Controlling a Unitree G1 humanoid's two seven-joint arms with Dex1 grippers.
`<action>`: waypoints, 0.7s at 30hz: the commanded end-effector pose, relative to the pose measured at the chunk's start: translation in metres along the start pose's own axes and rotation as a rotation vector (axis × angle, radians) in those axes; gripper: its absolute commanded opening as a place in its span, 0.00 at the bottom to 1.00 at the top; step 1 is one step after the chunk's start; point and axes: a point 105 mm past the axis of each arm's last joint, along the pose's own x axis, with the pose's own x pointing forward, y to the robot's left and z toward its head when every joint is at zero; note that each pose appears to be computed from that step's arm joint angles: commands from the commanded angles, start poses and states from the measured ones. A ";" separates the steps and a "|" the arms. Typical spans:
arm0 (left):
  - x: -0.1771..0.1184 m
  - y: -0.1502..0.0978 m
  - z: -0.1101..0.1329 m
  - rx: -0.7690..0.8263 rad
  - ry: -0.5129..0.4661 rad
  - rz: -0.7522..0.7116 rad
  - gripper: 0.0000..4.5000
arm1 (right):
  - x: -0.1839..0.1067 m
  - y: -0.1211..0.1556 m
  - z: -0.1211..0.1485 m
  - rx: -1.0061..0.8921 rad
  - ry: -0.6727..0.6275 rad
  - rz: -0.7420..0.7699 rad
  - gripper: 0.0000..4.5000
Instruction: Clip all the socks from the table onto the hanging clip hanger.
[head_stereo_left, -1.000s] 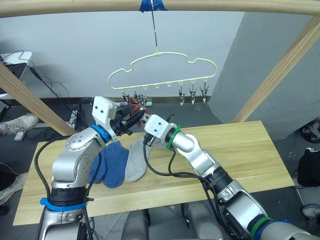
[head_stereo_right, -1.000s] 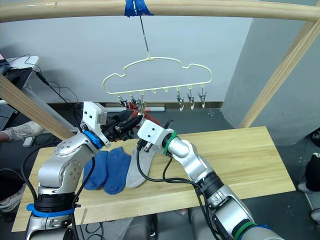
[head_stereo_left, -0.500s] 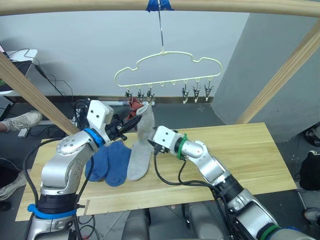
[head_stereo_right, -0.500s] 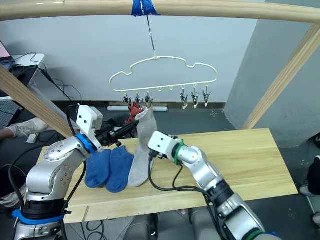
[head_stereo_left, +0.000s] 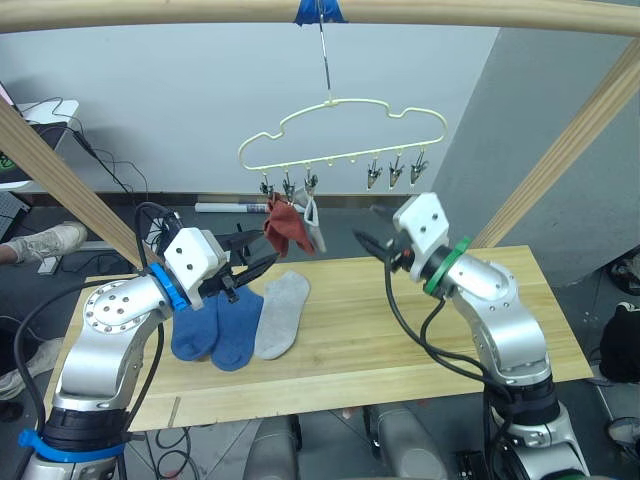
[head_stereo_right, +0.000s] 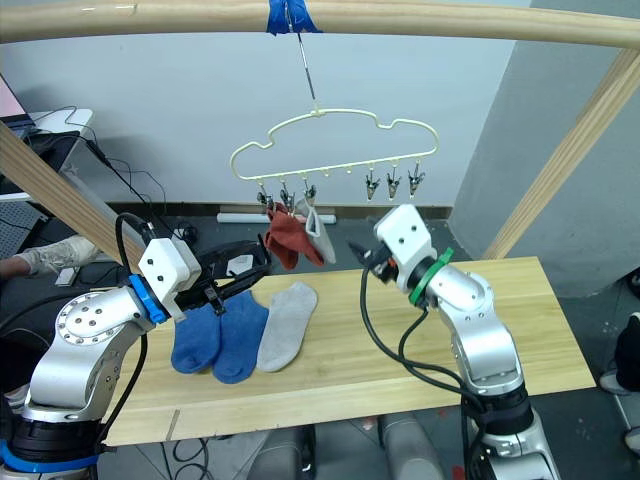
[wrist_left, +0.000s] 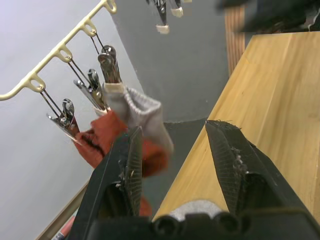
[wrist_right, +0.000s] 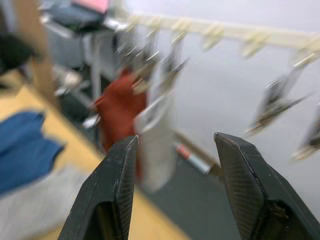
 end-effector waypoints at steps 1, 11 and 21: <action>0.003 0.002 0.014 0.048 -0.050 0.016 0.50 | 0.006 -0.005 0.014 0.036 -0.048 -0.034 0.56; 0.007 -0.002 0.017 0.039 -0.076 0.021 0.50 | 0.024 -0.021 0.011 0.125 -0.014 -0.128 0.56; 0.013 -0.004 0.019 0.037 -0.091 0.014 0.50 | 0.029 -0.034 0.005 0.160 0.028 -0.186 0.56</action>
